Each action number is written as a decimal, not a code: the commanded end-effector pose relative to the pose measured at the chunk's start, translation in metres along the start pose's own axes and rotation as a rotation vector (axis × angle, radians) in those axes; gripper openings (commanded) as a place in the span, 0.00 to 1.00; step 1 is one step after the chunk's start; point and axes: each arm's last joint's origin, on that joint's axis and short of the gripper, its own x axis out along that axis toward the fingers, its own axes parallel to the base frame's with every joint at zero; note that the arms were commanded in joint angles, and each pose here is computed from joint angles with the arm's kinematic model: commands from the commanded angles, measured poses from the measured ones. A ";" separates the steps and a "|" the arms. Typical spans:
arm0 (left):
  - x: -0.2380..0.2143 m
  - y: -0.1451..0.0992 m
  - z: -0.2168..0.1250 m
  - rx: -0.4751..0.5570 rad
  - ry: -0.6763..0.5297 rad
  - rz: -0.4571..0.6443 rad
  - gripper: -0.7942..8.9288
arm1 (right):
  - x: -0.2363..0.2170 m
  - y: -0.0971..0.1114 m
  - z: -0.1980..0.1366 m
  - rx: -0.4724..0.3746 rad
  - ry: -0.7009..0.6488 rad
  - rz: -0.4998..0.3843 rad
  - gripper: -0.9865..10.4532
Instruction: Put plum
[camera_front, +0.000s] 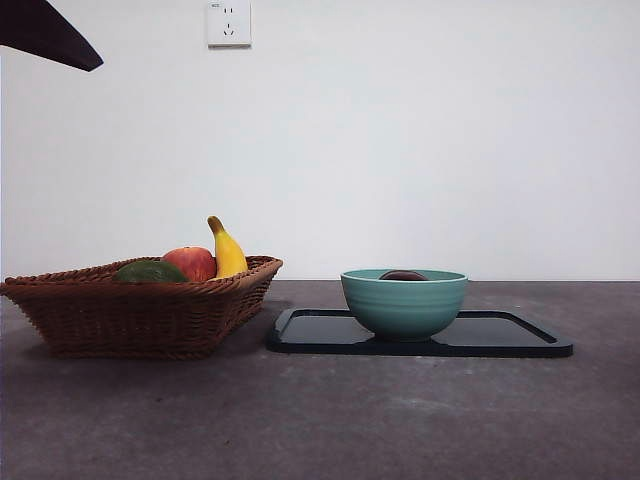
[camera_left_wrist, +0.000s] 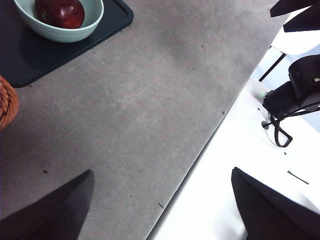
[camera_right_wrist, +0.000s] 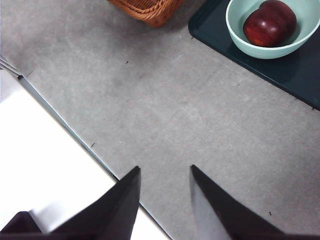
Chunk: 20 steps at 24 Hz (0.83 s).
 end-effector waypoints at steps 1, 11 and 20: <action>0.000 -0.001 0.003 0.015 -0.008 -0.010 0.53 | 0.000 0.001 0.002 0.006 -0.008 0.007 0.23; 0.000 -0.001 0.006 0.023 -0.037 -0.009 0.53 | 0.000 0.001 0.002 0.006 -0.008 0.007 0.23; 0.008 0.004 0.047 -0.003 -0.204 0.039 0.56 | 0.000 0.001 0.002 0.005 -0.008 0.007 0.23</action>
